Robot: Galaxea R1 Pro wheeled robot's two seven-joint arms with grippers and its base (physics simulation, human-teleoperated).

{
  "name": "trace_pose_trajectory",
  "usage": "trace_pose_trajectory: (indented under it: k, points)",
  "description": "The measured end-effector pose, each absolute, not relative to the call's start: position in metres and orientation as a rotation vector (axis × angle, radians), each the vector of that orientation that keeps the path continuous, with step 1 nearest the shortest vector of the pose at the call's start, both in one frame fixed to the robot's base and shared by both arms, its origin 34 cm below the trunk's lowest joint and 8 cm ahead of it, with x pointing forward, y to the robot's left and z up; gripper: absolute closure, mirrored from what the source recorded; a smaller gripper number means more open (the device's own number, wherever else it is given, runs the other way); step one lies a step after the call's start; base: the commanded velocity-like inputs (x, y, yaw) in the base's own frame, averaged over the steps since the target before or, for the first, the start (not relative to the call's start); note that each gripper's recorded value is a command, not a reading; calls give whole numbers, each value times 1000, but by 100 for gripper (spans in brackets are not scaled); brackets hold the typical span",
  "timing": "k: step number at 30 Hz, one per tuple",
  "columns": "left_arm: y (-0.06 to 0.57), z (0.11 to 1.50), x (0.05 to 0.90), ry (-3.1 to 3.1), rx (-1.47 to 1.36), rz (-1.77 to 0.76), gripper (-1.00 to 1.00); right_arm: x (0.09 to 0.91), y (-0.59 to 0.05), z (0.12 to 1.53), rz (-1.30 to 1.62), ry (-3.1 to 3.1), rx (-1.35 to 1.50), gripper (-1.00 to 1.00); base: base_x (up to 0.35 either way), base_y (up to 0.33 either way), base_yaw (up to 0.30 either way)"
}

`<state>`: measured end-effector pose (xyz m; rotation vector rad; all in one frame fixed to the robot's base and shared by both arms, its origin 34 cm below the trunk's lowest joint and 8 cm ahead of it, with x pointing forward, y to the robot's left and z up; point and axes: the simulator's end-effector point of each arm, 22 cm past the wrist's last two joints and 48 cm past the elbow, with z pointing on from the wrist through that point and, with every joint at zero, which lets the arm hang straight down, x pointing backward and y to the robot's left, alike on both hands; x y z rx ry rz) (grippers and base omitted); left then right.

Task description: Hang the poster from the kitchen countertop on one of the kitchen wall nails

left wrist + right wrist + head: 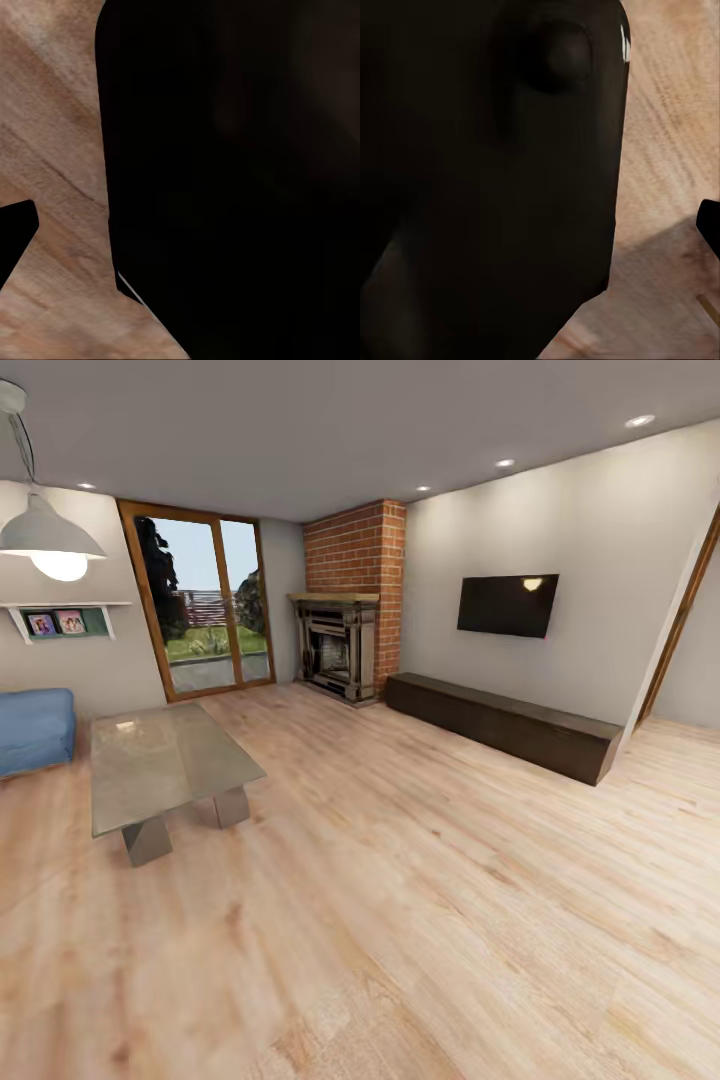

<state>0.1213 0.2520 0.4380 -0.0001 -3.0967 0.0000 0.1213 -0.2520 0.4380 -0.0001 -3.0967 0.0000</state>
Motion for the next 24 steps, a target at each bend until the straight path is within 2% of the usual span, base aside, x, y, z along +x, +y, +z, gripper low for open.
trace_pose_trajectory:
  k: [9, 24]
  points:
    - [223, 439, 122, -3120, 4, 58, -100, 182, -239, 438, -29, -3215, 9, -100, 0, 0, 0]
    - [223, 439, 127, -3129, 4, 58, -100, 175, -240, 438, -26, -3201, 9, -100, 0, 0, 0]
